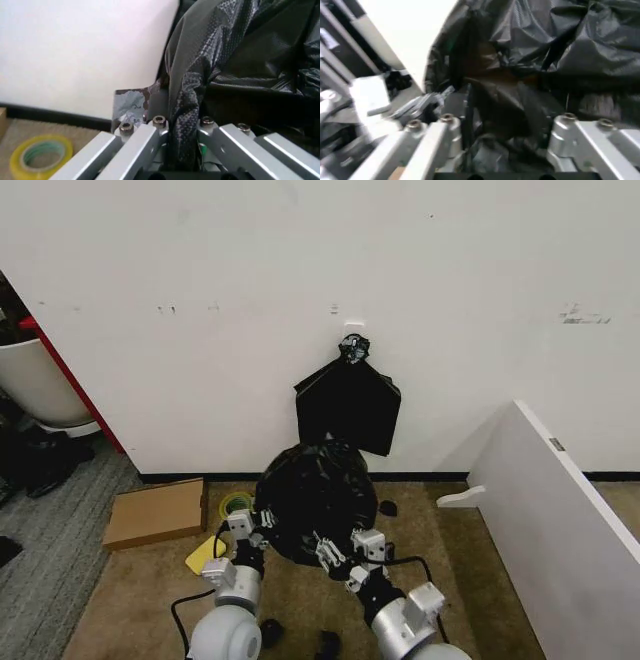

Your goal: Place the garbage bag over the trash bin.

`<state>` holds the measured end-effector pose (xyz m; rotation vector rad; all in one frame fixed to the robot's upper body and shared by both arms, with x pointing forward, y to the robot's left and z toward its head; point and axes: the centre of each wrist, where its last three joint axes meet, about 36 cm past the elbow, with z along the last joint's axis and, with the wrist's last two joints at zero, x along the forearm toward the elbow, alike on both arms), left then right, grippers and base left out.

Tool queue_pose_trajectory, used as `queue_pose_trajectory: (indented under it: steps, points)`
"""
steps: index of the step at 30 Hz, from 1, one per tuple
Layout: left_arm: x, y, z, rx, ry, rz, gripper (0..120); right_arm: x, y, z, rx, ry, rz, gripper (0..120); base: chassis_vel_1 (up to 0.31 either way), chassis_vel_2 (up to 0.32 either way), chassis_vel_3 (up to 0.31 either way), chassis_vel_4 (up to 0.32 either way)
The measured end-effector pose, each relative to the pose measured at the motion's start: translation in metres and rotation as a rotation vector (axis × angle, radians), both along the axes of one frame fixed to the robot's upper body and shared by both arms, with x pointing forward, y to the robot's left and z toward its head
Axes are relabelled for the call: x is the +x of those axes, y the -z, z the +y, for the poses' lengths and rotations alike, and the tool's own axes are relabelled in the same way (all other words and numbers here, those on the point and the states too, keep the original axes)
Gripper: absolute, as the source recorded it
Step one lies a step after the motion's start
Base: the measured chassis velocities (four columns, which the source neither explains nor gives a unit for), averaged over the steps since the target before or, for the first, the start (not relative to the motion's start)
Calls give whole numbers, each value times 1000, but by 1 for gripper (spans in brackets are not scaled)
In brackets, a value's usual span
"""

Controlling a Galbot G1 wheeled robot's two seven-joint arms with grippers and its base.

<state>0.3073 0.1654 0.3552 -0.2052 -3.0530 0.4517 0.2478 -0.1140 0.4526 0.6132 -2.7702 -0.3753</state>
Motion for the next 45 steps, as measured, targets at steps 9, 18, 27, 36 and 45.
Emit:
queue_pose_trajectory:
  steps: [9, 18, 27, 36, 45]
  points:
    - [0, 2, 4, 15, 53, -20, 1, 41, 2, 17, -67, 40, 65, 0, 0, 0, 0, 0]
    - [5, 1, 5, 14, 66, -21, 1, 63, -13, 27, -176, 52, 178, 0, 0, 0, 0, 0]
    - [7, -1, 2, 2, 71, -26, 1, 81, -18, 40, -191, 70, 296, 0, 0, 0, 0, 0]
    - [6, 1, 0, 2, 75, -22, 1, 106, -8, 61, -234, 133, 306, 0, 0, 0, 0, 0]
    - [4, -1, -1, 9, 76, -27, 1, 124, 6, 74, -313, 170, 303, 0, 0, 0, 0, 0]
